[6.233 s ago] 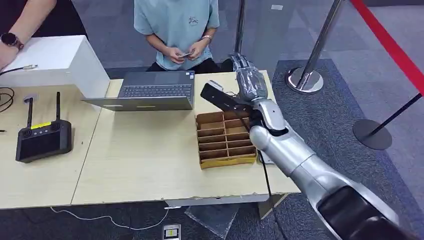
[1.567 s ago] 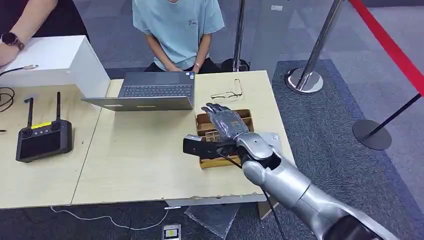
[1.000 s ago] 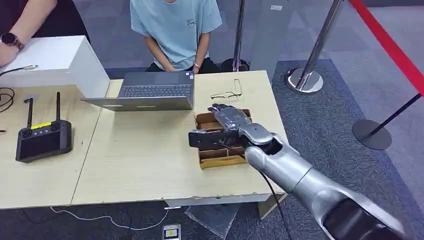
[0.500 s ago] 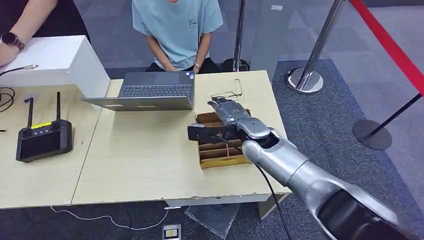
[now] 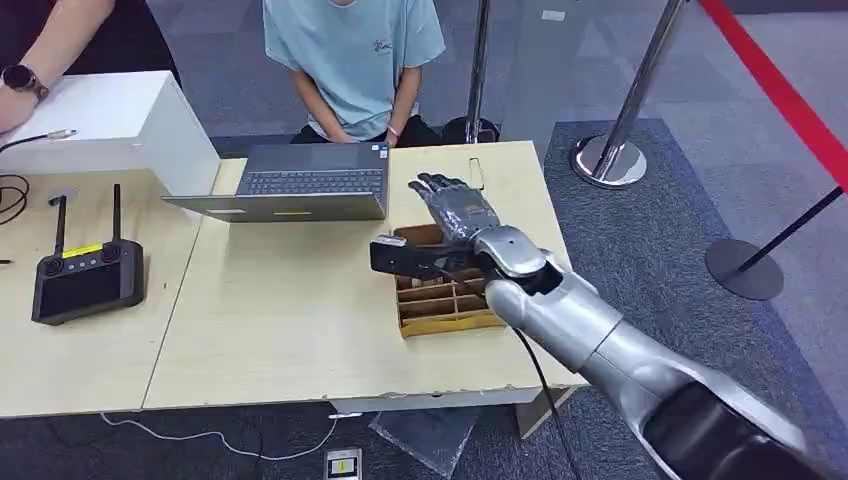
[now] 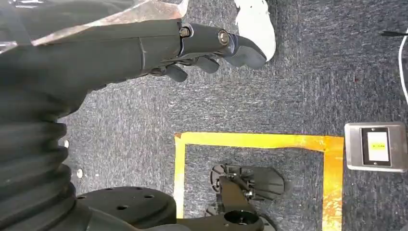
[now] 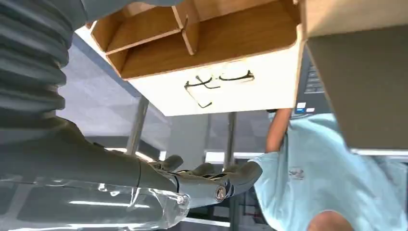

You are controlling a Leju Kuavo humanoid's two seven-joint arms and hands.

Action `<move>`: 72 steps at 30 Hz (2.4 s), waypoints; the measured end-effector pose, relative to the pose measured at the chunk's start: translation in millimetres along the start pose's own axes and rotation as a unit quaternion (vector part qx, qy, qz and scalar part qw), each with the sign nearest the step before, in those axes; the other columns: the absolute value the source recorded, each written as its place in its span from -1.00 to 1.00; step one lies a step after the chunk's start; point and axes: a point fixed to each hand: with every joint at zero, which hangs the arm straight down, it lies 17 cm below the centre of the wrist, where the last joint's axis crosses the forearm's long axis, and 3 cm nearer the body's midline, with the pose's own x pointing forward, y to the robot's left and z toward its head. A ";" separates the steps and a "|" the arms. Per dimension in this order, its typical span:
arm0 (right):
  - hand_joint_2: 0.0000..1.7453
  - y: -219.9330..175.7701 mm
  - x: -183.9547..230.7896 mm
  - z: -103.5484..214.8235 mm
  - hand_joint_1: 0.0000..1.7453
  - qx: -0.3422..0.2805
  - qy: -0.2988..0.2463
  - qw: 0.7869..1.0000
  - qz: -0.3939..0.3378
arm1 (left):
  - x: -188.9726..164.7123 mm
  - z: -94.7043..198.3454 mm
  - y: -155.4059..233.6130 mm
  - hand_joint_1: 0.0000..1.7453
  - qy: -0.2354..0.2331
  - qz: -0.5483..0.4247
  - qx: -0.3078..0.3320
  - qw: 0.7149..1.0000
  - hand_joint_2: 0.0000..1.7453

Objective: Pass the card to the sensor for recognition and then transmit it.

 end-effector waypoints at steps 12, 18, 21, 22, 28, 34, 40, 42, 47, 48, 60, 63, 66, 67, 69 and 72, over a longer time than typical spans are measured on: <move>1.00 5.6 11.3 8.2 0.72 0.021 -0.016 1.000 0.004 | -0.1 0.0 -0.1 -1.00 0.001 0.002 0.000 1.000 1.00; 1.00 12.1 11.6 10.3 0.66 0.033 -0.016 0.999 0.000 | -0.2 0.1 -0.4 -1.00 0.002 0.005 -0.001 1.000 1.00; 1.00 13.0 11.8 10.5 0.68 0.036 -0.016 0.999 -0.001 | -0.2 0.1 -0.4 -1.00 0.002 0.005 -0.001 1.000 1.00; 1.00 13.5 11.7 10.5 0.66 0.037 -0.016 0.999 -0.001 | -0.2 0.1 -0.4 -1.00 0.002 0.005 -0.001 1.000 1.00; 1.00 18.0 8.3 10.3 0.60 0.042 -0.012 0.999 0.001 | -0.2 0.2 -0.8 -1.00 0.002 0.003 -0.001 1.000 1.00; 1.00 24.7 8.9 10.5 0.64 0.051 -0.011 0.999 0.000 | -0.2 0.3 -0.9 -1.00 0.001 0.002 -0.001 1.000 1.00; 1.00 36.2 12.0 10.7 0.68 0.067 -0.010 0.998 -0.002 | 0.5 0.4 -1.3 -1.00 -0.001 0.000 -0.001 1.000 1.00; 1.00 41.2 12.6 10.9 0.66 0.073 -0.011 0.997 -0.001 | 0.5 0.4 -1.4 -1.00 -0.001 0.000 -0.001 1.000 1.00; 1.00 54.9 12.7 12.2 0.54 0.091 -0.011 0.996 0.000 | 0.4 0.5 -1.7 -1.00 -0.002 -0.003 -0.002 1.000 1.00; 1.00 56.4 12.9 12.3 0.52 0.093 -0.010 0.996 0.001 | 0.4 0.5 -1.7 -1.00 -0.001 -0.003 -0.002 1.000 1.00; 1.00 54.2 5.0 6.3 0.52 0.078 0.005 0.997 -0.006 | -0.2 0.6 -1.9 -1.00 0.000 -0.001 -0.002 1.000 1.00; 1.00 50.8 3.0 4.8 0.24 0.075 0.007 0.997 -0.006 | -0.4 0.6 -2.0 -1.00 0.001 -0.001 -0.002 1.000 1.00; 1.00 46.1 0.7 3.2 0.06 0.068 0.011 0.998 -0.009 | -0.4 0.6 -2.0 -1.00 0.001 -0.001 -0.002 1.000 1.00; 1.00 45.1 -0.8 2.9 0.06 0.067 0.013 0.998 -0.010 | -0.5 0.6 -2.0 -1.00 0.001 -0.001 -0.002 1.000 1.00; 1.00 44.3 -2.3 2.6 0.02 0.066 0.014 0.998 -0.010 | -0.5 0.6 -2.1 -1.00 0.001 -0.001 -0.002 1.000 1.00; 1.00 42.8 -3.5 2.3 -0.38 0.065 0.015 0.998 -0.011 | -0.5 0.6 -2.1 -1.00 0.000 -0.002 -0.002 1.000 1.00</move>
